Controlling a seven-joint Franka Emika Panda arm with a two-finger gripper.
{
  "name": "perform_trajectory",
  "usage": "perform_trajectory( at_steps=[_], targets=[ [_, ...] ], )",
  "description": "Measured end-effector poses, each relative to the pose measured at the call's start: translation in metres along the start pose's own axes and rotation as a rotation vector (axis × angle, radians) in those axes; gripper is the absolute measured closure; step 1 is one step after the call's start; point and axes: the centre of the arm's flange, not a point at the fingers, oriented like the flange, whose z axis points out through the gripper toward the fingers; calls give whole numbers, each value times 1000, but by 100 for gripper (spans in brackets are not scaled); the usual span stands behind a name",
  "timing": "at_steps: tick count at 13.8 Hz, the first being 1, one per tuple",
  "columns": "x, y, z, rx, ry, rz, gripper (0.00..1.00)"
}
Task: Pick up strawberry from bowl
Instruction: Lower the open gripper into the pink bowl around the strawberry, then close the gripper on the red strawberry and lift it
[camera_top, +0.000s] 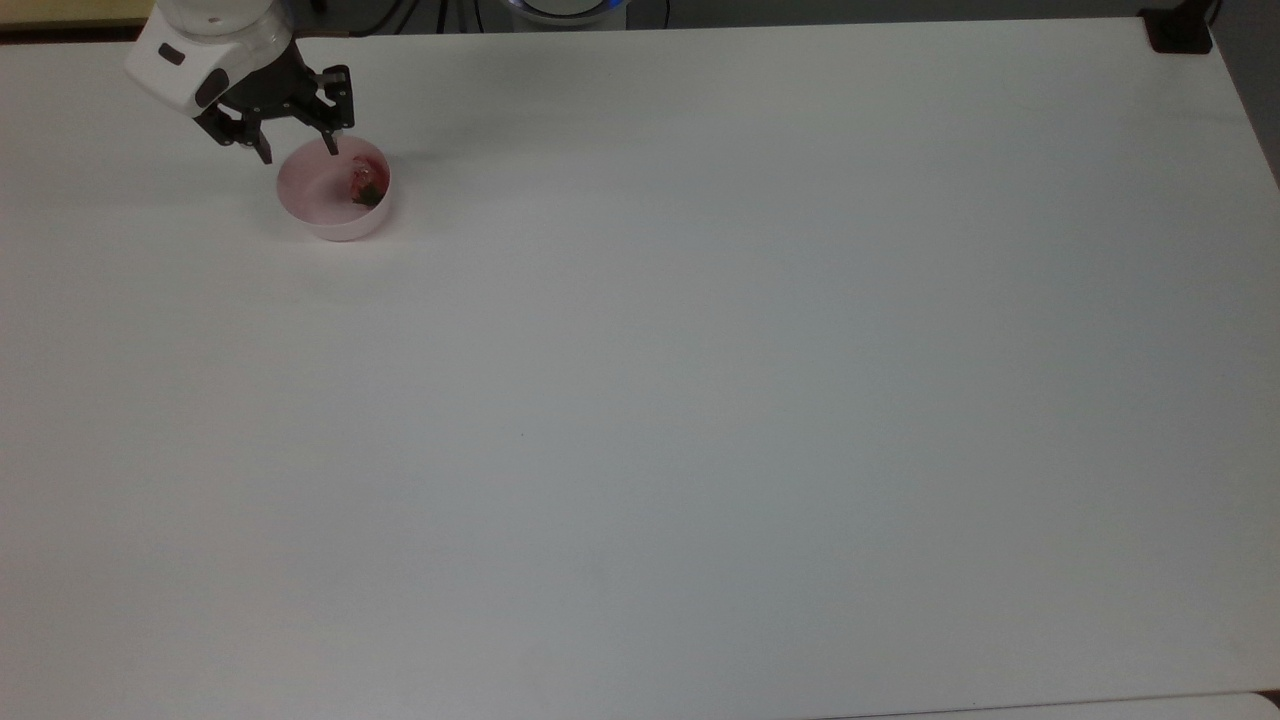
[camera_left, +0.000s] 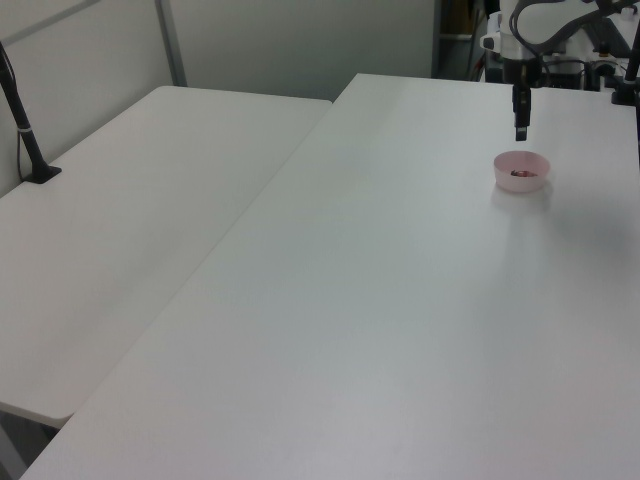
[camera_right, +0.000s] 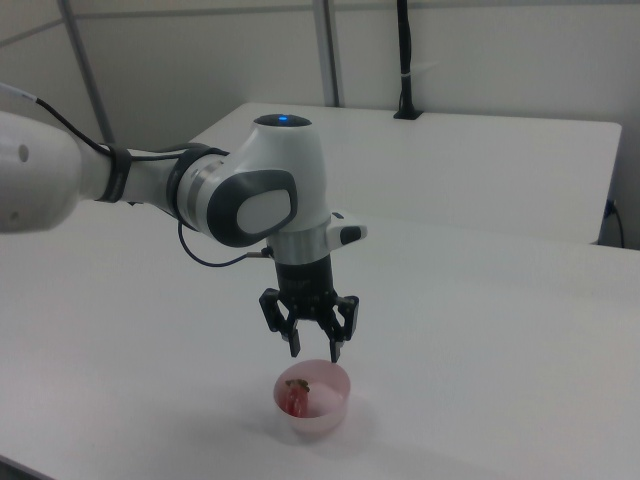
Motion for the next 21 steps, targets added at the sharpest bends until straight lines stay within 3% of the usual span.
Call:
perform_trajectory(
  at_steps=[6, 21],
  targets=[
    [-4, -10, 45, 43, -78, 9, 37],
    [6, -16, 78, 66, -115, 3, 37]
  ],
)
